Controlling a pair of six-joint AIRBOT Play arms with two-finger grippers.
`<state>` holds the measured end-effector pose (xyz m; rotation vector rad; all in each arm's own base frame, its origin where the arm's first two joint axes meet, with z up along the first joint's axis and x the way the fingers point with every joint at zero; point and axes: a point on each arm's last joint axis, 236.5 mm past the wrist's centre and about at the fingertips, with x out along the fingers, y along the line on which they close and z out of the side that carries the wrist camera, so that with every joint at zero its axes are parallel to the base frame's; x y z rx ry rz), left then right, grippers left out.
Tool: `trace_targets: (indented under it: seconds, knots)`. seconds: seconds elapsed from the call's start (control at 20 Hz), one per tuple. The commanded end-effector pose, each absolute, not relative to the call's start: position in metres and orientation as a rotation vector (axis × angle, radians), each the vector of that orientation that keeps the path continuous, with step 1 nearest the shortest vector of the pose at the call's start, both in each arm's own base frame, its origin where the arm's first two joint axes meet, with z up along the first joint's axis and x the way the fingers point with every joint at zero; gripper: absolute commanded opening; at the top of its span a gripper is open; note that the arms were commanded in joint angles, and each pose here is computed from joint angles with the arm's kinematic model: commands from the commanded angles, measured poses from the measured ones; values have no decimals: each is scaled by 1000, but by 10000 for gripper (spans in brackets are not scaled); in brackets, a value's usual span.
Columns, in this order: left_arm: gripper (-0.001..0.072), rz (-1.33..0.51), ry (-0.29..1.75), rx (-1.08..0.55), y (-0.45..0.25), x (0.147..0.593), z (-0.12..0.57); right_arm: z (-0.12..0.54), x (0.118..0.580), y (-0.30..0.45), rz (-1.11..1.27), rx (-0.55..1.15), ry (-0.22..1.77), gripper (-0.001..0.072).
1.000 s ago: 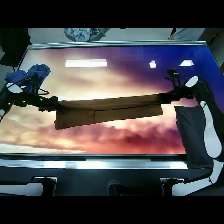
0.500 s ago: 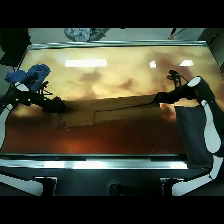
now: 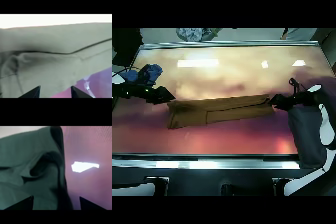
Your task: Fold the shirts.
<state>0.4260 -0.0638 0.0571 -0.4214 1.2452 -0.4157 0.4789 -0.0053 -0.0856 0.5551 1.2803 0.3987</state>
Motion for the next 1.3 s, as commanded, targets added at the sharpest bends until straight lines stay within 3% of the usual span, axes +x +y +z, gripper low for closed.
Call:
trace_targets:
  seconds: [0.0, 0.05, 0.1, 0.2, 0.3, 0.4, 0.9, 1.25]
  knots:
    - [464, -465, 1172, -369, -86, 421, 89, -106, 477, 14, 397, 629, 1333, 679]
    - [464, -480, 1162, -355, -95, 420, 93, -108, 480, 23, 402, 610, 1329, 665]
    - [464, -495, 1161, -344, -103, 419, 93, -109, 486, 29, 399, 592, 1313, 537]
    - [464, -525, 1164, -323, -120, 417, 90, -101, 495, 41, 408, 591, 1276, 39]
    - [442, -542, 1143, -308, -141, 421, 84, -74, 498, 45, 448, 553, 1225, 42]
    - [34, -554, 1106, -298, -169, 425, 69, -33, 496, 48, 494, 488, 1163, 41]
    - [32, -642, 1334, -790, -360, 394, -30, 145, 408, 117, 660, 43, 977, 40]
    - [32, -657, 1384, -844, -415, 382, -60, 217, 357, 162, 720, 17, 846, 41]
